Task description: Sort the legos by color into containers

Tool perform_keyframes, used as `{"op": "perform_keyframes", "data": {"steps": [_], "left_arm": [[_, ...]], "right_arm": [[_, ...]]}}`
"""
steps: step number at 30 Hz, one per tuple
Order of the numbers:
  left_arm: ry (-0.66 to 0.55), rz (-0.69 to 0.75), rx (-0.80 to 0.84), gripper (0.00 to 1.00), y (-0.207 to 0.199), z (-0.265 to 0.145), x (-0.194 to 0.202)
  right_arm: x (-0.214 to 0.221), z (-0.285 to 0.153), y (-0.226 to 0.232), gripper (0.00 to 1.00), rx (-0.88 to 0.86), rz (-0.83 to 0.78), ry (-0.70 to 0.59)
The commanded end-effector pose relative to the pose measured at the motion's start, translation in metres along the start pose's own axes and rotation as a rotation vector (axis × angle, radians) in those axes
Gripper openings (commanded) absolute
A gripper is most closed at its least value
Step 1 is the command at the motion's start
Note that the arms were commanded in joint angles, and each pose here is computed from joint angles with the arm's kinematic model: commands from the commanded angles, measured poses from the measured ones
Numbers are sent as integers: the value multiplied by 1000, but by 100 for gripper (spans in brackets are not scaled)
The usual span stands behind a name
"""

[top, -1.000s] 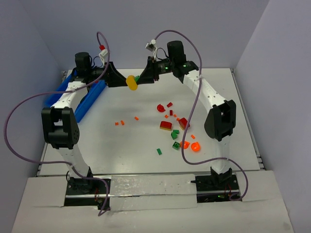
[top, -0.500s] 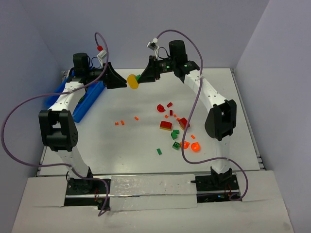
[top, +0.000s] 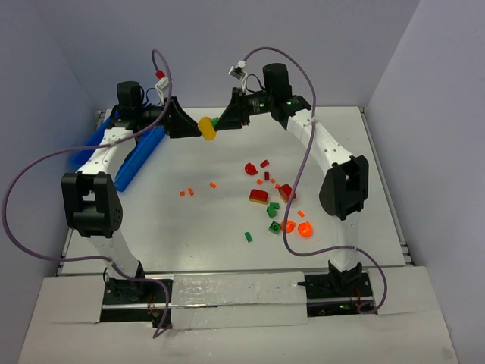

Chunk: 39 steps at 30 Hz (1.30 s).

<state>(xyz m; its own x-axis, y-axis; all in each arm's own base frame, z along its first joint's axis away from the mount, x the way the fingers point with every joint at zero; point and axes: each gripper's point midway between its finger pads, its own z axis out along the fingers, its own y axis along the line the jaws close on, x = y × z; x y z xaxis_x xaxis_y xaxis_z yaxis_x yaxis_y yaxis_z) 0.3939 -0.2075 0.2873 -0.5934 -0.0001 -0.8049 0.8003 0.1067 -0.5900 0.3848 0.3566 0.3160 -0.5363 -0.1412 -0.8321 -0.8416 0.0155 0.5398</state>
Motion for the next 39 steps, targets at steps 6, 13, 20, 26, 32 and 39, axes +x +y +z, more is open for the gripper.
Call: {"op": "perform_keyframes", "data": {"steps": [6, 13, 20, 26, 32, 39], "left_arm": [[-20, 135, 47, 82, -30, 9, -31], [-22, 130, 85, 55, -41, 9, -30], [-24, 107, 87, 18, -45, 3, -26], [-80, 57, -51, 0, -8, -35, -21], [-102, 40, -285, 0, 54, -101, -26], [-228, 58, -964, 0, 165, -214, -64]], "right_arm": [[0, 11, 15, 0, -32, -66, 15], [0, 11, 10, 0, -21, -53, 14], [-5, 6, -1, 0, 0, -23, -6], [-16, -19, -2, 0, 41, -29, -39], [-21, -40, -3, 0, 90, -38, -59], [-7, -50, -27, 0, 241, -82, -18]]}}
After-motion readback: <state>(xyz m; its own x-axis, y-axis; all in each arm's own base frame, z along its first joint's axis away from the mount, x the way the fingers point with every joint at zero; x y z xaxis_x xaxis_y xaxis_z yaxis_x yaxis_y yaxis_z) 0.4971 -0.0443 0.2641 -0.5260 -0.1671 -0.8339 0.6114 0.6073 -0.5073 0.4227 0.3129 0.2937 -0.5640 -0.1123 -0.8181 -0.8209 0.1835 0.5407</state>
